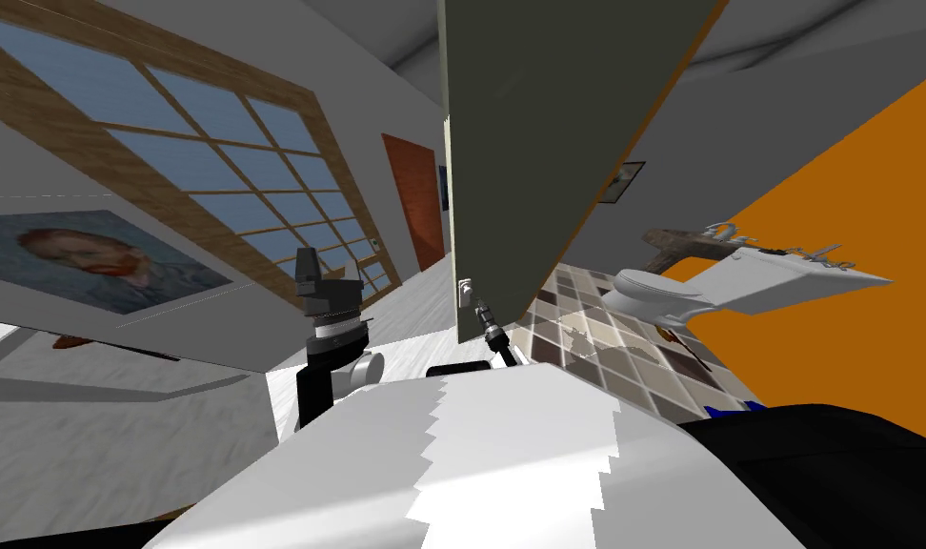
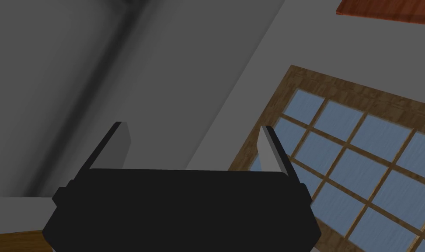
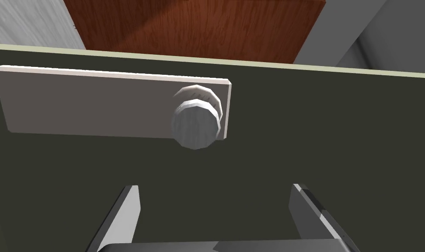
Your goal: Push the door open
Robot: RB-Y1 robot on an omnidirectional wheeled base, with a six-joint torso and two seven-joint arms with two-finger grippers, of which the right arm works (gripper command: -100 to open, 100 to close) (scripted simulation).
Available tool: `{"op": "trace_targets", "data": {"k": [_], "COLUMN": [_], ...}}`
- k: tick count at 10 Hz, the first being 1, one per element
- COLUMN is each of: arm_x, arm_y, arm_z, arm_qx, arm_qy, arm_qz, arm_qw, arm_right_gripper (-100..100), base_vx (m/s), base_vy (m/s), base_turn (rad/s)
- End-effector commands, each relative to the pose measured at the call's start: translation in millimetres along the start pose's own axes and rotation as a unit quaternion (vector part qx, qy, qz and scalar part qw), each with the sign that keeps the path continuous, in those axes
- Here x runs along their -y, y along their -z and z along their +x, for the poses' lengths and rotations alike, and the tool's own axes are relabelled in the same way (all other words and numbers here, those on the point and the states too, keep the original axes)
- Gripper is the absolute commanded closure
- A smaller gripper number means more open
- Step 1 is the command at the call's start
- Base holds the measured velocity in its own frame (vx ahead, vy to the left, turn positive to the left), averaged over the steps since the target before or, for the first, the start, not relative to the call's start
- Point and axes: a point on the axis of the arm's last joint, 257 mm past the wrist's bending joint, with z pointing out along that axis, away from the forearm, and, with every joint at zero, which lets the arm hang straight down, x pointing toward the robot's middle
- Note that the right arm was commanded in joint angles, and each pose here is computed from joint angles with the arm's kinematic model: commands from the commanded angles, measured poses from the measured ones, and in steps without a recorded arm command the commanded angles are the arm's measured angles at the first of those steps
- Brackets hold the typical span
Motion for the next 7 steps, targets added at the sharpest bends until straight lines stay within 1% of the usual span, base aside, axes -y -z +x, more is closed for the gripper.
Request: {"op": "trace_targets", "data": {"k": [1, 2, 4, 5, 6, 7], "arm_x": [-0.4, -1.3, -6.3, -4.8, -4.8, -4.8], "arm_y": [-2.6, -5.0, -13.1, -10.4, -10.4, -10.4], "arm_z": [-1.9, -2.4, 0.3, -0.8, -0.8, -0.8], "arm_qx": [0.000, 0.001, 0.006, 0.005, 0.005, 0.005], "arm_qy": [0.004, 0.004, -0.005, -0.002, -0.002, -0.002], "arm_qz": [-0.001, -0.003, -0.009, -0.007, -0.007, -0.007], "arm_qw": [1.0000, 1.0000, 0.9999, 1.0000, 1.0000, 1.0000], "arm_right_gripper": [-100, -100, -100, -100, 100, 100], "base_vx": [0.213, 0.217, 0.240, 0.110, -0.010, -0.035], "base_vy": [0.062, 0.068, 0.042, 0.017, -0.002, -0.009], "base_turn": [0.010, 0.013, 0.019, 0.003, -0.007, 0.004]}}
